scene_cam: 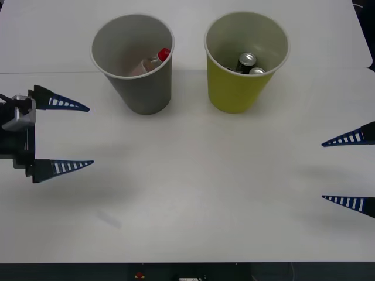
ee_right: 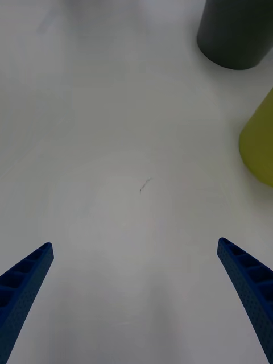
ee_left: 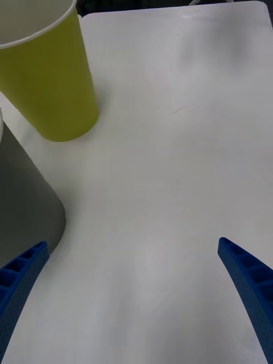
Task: Put the can into the green bin and the plastic bottle into the gray bin
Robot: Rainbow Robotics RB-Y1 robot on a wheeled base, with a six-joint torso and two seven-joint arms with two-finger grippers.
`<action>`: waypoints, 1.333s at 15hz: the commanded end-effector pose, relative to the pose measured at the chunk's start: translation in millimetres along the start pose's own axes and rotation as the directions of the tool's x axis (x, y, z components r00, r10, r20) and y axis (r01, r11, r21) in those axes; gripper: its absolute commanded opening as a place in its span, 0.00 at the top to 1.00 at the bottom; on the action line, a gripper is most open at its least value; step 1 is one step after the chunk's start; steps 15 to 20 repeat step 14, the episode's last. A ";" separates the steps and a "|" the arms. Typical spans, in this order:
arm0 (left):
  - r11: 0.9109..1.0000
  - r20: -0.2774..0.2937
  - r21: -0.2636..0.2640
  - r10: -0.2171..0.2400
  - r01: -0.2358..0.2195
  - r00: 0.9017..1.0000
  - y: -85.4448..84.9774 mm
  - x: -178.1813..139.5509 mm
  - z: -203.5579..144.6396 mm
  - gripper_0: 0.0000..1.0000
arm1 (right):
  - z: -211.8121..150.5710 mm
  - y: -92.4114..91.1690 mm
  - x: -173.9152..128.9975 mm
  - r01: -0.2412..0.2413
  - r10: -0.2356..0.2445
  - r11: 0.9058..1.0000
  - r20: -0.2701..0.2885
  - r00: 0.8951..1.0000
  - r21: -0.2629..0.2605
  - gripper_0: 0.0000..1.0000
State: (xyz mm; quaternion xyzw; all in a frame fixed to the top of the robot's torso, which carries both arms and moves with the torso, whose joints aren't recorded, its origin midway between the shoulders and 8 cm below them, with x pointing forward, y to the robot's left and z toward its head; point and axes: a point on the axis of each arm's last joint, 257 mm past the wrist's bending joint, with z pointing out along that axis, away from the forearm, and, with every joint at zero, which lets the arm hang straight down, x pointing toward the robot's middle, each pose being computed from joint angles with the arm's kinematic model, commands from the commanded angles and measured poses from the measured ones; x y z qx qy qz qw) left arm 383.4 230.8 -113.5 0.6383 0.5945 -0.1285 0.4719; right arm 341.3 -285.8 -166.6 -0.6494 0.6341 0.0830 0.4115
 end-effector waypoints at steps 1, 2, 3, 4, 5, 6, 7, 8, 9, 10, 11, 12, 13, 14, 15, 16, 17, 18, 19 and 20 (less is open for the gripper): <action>1.000 -0.015 0.018 -0.013 0.014 1.000 -14.9 13.6 -10.6 0.00 | 0.0 0.0 0.0 0.000 0.000 1.000 0.000 1.000 0.000 0.00; 0.999 -0.014 0.025 -0.021 0.022 1.000 -21.9 17.3 -13.8 0.00 | 0.0 0.0 0.0 0.000 0.000 1.000 0.000 1.000 0.000 0.00; 1.000 -0.015 0.026 -0.010 0.011 1.000 -26.3 21.7 -15.8 0.00 | 0.0 0.0 0.0 0.000 0.000 1.000 0.000 1.000 0.000 0.00; 0.999 -0.018 0.028 -0.014 0.014 1.000 -31.5 27.1 -17.4 0.00 | 0.0 0.0 0.0 0.000 0.000 1.000 0.000 1.000 0.000 0.00; 0.999 -0.019 0.034 -0.024 0.025 1.000 -35.2 30.1 -18.6 0.00 | 0.0 0.0 0.0 0.000 0.000 1.000 0.000 1.000 0.000 0.00; 0.999 -0.018 0.043 -0.032 0.032 0.999 -39.4 32.0 -19.8 0.00 | 0.0 0.0 0.0 0.000 0.000 1.000 0.000 1.000 0.000 0.00; 0.998 -0.016 0.051 -0.037 0.037 0.999 -43.6 33.1 -21.1 0.00 | 0.0 0.0 0.0 0.000 0.000 1.000 0.000 1.000 0.000 0.00; 0.998 -0.017 0.057 -0.036 0.037 0.999 -45.5 33.4 -22.3 0.00 | 0.0 0.0 0.0 0.000 0.000 1.000 0.000 1.000 0.000 0.00; 0.997 -0.022 0.063 -0.039 0.040 0.999 -47.7 35.3 -24.2 0.00 | 0.0 0.0 0.0 0.000 0.000 1.000 0.000 1.000 0.000 0.00; 0.997 -0.025 0.059 -0.043 0.044 0.999 -46.9 37.2 -25.7 0.00 | 0.0 0.0 0.0 0.000 0.000 1.000 0.000 1.000 0.000 0.00; 0.997 -0.026 0.057 -0.045 0.047 0.999 -46.7 38.1 -26.0 0.00 | 0.0 0.0 0.0 0.000 0.000 1.000 0.000 1.000 0.000 0.00; 0.997 -0.026 0.055 -0.044 0.046 0.999 -45.7 38.0 -26.7 0.00 | 0.0 0.0 0.0 0.000 0.000 1.000 0.000 1.000 0.000 0.00; 0.997 -0.026 0.055 -0.044 0.046 0.999 -45.7 38.0 -26.7 0.00 | 0.0 0.0 0.0 0.000 0.000 1.000 0.000 1.000 0.000 0.00; 0.997 -0.026 0.055 -0.044 0.046 0.999 -45.7 38.0 -26.7 0.00 | 0.0 0.0 0.0 0.000 0.000 1.000 0.000 1.000 0.000 0.00; 0.997 -0.026 0.055 -0.044 0.046 0.999 -45.7 38.0 -26.7 0.00 | 0.0 0.0 0.0 0.000 0.000 1.000 0.000 1.000 0.000 0.00; 0.997 -0.026 0.055 -0.044 0.046 0.999 -45.7 38.0 -26.7 0.00 | 0.0 0.0 0.0 0.000 0.000 1.000 0.000 1.000 0.000 0.00; 0.997 -0.026 0.055 -0.044 0.046 0.999 -45.7 38.0 -26.7 0.00 | 0.0 0.0 0.0 0.000 0.000 1.000 0.000 1.000 0.000 0.00; 0.997 -0.026 0.055 -0.044 0.046 0.999 -45.7 38.0 -26.7 0.00 | 0.0 0.0 0.0 0.000 0.000 1.000 0.000 1.000 0.000 0.00; 0.997 -0.026 0.055 -0.044 0.046 0.999 -45.7 38.0 -26.7 0.00 | 0.0 0.0 0.0 0.000 0.000 1.000 0.000 1.000 0.000 0.00; 0.997 -0.026 0.055 -0.044 0.046 0.999 -45.7 38.0 -26.7 0.00 | 0.0 0.0 0.0 0.000 0.000 1.000 0.000 1.000 0.000 0.00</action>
